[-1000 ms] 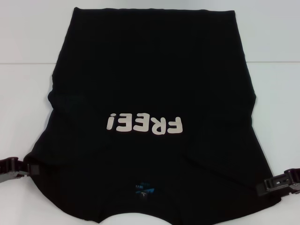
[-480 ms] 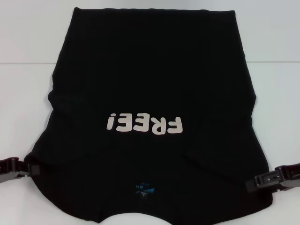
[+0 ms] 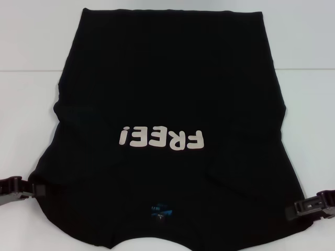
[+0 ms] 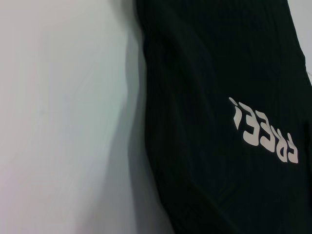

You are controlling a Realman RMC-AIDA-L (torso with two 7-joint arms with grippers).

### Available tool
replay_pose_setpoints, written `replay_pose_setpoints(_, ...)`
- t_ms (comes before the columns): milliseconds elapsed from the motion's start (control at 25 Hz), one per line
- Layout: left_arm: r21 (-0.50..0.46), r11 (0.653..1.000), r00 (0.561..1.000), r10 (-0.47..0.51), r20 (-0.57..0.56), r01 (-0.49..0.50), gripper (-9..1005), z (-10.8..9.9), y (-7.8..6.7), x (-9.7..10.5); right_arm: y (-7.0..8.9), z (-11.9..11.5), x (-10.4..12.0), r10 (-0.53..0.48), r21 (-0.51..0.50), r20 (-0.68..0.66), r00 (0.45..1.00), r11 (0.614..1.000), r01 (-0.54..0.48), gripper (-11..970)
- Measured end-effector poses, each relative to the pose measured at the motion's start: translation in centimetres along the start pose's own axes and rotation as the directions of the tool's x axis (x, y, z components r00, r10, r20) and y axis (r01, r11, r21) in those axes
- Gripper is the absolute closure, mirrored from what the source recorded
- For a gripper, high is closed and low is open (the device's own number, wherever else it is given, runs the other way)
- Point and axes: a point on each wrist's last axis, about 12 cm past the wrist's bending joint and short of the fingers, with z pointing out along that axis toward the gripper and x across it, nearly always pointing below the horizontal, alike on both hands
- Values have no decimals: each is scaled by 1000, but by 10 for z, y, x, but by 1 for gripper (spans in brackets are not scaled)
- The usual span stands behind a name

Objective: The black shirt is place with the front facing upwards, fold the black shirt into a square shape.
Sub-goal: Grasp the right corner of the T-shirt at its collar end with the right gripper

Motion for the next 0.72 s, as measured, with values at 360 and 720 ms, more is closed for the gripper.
replay_pose_setpoints(360,1,1000,1000,-1,-1,1,983,0,0,1,-6,-5,2,7,22,6,1000,1000,-7,36)
replay_pose_setpoints(720,3,1000,1000,-2,-2,2,983,1,0,1,-3,-2,1,0,18,2,1000,1000,0,35)
